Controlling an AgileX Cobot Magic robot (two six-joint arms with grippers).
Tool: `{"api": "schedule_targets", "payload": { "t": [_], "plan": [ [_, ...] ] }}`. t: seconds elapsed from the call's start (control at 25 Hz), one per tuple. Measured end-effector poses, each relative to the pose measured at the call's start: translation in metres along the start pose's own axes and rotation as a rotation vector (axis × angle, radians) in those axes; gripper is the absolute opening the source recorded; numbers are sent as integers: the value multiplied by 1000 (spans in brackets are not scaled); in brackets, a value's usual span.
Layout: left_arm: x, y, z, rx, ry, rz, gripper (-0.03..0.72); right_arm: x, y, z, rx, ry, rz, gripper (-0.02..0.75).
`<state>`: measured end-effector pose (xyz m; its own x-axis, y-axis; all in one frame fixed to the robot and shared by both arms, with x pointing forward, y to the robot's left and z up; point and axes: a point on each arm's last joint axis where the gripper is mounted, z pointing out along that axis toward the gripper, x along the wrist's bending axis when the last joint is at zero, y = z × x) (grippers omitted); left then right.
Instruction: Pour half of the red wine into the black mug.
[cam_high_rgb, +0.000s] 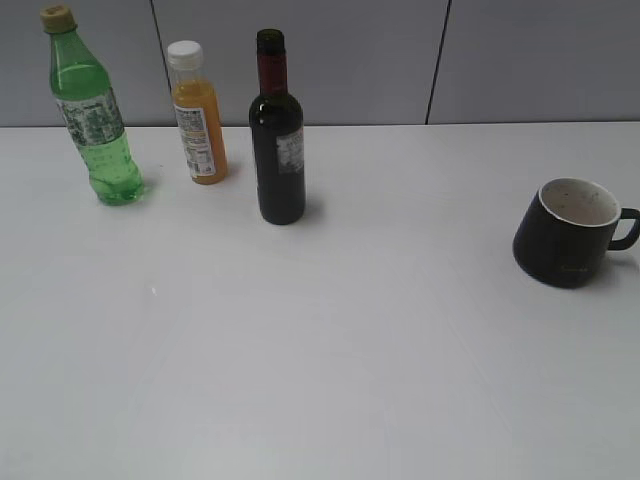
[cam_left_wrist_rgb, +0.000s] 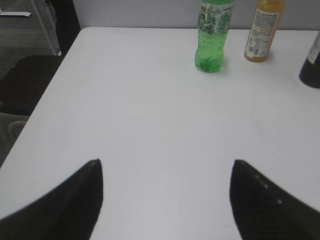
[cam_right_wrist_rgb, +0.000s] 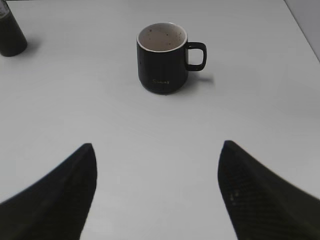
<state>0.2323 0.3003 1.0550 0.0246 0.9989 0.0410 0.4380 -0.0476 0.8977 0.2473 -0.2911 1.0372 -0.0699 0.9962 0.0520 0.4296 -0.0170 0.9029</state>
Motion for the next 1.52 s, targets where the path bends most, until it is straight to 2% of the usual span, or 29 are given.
{"api": "schedule_targets", "payload": {
  "t": [1.04,1.4,1.52],
  "plan": [
    [0,0,0,0,0,0,589,0,0,0,0,-1,4,574],
    [0,0,0,0,0,0,589,1,0,0,-1,7,5,620],
    [0,0,0,0,0,0,589,1,7,-4,-52,6,0,626]
  ]
}}
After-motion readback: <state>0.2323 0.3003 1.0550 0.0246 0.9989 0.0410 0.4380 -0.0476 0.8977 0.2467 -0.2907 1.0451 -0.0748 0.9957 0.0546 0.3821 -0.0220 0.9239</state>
